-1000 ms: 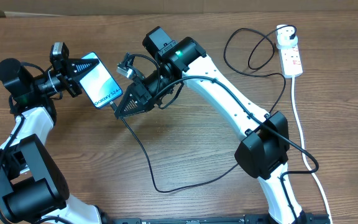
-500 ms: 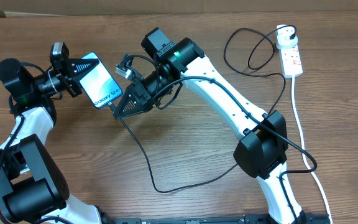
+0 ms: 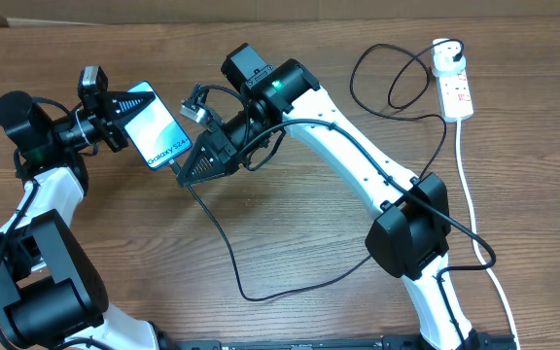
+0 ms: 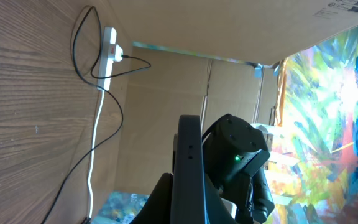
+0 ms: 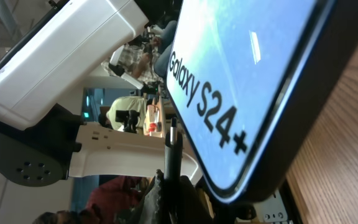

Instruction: Plug charger to phone and switch on socket

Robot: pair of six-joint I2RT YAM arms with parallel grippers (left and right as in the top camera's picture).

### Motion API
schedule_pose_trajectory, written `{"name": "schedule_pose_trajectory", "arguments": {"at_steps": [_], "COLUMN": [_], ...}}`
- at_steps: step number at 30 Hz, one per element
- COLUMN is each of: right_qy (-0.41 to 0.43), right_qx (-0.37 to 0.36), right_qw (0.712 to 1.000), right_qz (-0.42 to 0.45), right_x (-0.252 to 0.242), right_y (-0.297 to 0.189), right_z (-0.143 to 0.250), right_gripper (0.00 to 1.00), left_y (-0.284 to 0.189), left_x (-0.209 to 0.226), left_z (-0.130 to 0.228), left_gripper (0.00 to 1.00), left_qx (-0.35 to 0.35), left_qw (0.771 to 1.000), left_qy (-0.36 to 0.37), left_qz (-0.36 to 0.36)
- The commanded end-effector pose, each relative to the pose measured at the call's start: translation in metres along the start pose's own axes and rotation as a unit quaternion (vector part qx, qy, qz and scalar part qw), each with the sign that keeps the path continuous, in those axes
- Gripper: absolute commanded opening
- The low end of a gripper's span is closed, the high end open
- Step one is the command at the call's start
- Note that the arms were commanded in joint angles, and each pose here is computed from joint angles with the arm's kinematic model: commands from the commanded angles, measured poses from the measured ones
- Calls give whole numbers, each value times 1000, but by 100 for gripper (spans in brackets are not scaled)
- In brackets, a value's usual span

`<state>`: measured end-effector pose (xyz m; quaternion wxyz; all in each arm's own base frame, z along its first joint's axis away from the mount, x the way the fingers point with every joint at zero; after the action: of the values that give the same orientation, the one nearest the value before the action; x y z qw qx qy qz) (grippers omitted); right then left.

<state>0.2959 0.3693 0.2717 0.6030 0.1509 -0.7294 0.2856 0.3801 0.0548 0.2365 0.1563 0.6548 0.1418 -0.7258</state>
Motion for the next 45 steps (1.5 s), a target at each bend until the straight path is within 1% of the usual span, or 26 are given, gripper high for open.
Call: {"name": "schedule_pose_trajectory", "arguments": {"at_steps": [1,19,45], "right_qy": [13,26,18], "right_qx": [-4,-3,-1], "right_qw": [1000,1000,1000], "right_qz": [-11,-12,-25], "right_x": [-5,-14,-10], "right_y": [-6,-6,-2], "right_z": [-3,-4,-6], "right_gripper": [4,4,4], "left_y": [2,2,3], "left_x": [-9,-9,-9], "left_z": [4,3,2], "left_gripper": [4,4,4], "left_qx": [14,9,7], "left_qw": [1000,1000,1000], "left_qy": [24,13,15], "left_qz": [0,0,0]}}
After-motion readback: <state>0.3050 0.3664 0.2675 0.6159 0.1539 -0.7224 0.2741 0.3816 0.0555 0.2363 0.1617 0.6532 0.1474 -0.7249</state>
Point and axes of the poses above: each gripper's point midway between its finger pads, its own y axis out along the fingers, its own x axis along the line the jaws close on, z = x × y, the point moved 7 cm from there along -y, back along the fingers, and after that the axes turned 2 degrees about y, right-handed, at the moved point
